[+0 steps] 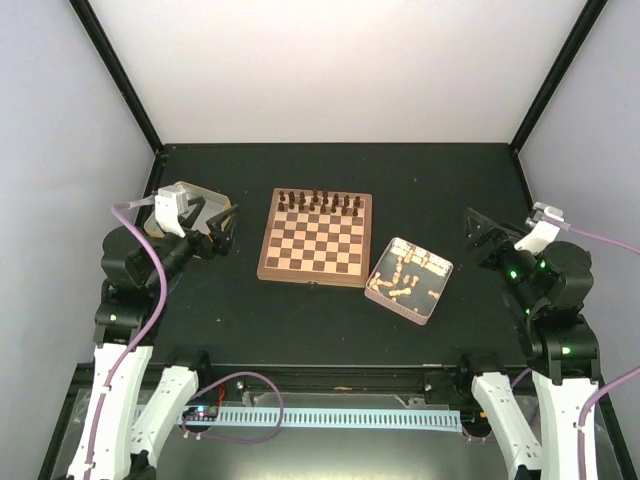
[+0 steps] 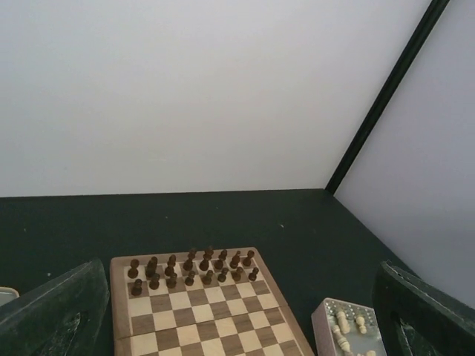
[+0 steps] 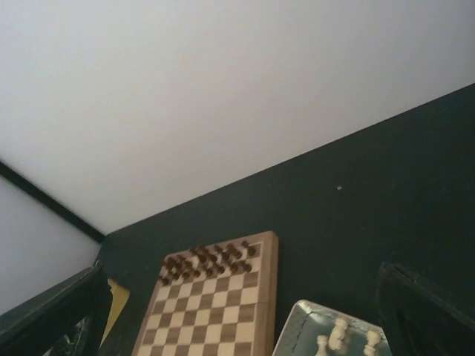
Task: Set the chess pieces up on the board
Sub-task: Adjust the chessboard at the center of the board.
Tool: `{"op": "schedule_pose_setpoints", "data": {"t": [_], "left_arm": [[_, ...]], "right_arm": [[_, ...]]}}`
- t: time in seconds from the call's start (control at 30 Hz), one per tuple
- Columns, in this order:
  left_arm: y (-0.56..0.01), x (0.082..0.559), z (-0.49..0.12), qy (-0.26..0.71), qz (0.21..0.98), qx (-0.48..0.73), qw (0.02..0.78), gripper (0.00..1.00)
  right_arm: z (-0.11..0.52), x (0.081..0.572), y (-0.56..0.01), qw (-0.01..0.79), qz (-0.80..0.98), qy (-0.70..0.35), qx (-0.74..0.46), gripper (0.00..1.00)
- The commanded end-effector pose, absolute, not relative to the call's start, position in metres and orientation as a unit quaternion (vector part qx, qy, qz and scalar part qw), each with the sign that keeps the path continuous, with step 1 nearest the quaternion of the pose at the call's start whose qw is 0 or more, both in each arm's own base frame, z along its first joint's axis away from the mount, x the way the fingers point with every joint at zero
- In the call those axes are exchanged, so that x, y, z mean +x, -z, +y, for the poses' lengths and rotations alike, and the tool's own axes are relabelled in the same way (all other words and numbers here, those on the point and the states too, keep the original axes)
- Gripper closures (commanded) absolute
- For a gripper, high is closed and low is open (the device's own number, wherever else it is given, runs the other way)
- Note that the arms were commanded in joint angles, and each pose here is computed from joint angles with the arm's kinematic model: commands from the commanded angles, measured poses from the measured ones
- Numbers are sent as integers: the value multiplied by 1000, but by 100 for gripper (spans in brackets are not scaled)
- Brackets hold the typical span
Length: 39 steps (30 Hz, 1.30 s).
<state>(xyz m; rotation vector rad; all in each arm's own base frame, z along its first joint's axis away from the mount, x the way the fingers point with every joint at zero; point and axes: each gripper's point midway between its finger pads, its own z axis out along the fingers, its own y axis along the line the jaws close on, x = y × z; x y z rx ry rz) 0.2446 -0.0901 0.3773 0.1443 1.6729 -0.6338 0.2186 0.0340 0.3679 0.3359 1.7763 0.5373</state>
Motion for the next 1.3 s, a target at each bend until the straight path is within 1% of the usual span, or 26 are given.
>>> {"op": "schedule_pose_setpoints", "data": {"t": [0.0,0.07,0.2,0.27,0.37,0.47,0.57,0.7,0.77,0.83,0.97,1.1,1.27], "left_arm": [[-379,243,-97,311,727,54,609,1],[-368,245,-101,324,731,60,598,1],[-343,248,-124,384,725,97,563,1],[-323,257,-128,405,737,81,534,1],[-286,273,-130,411,777,48,474,1],[-245,286,-126,387,822,4,416,5],[-205,296,-122,368,857,-38,359,10],[-171,307,-117,345,880,-82,318,15],[-161,313,-119,344,884,-91,302,18],[-151,319,-119,337,891,-98,287,21],[-131,325,-115,315,908,-106,257,25],[-106,328,-111,293,921,-114,229,25],[-87,327,-114,291,928,-110,203,25]], "right_arm": [[65,219,-361,555,778,-284,75,2],[78,225,-353,536,785,-307,51,2],[98,248,-327,484,802,-348,27,5],[107,262,-312,454,811,-367,23,7],[115,286,-290,420,829,-368,24,12],[132,307,-271,396,854,-338,12,16],[155,331,-242,352,887,-298,7,20],[178,360,-202,311,917,-249,3,30],[190,372,-178,282,933,-222,2,36],[196,383,-158,264,945,-192,5,41],[208,397,-125,241,960,-143,3,44],[211,400,-94,213,972,-101,5,47],[214,393,-63,176,980,-96,10,50]]}}
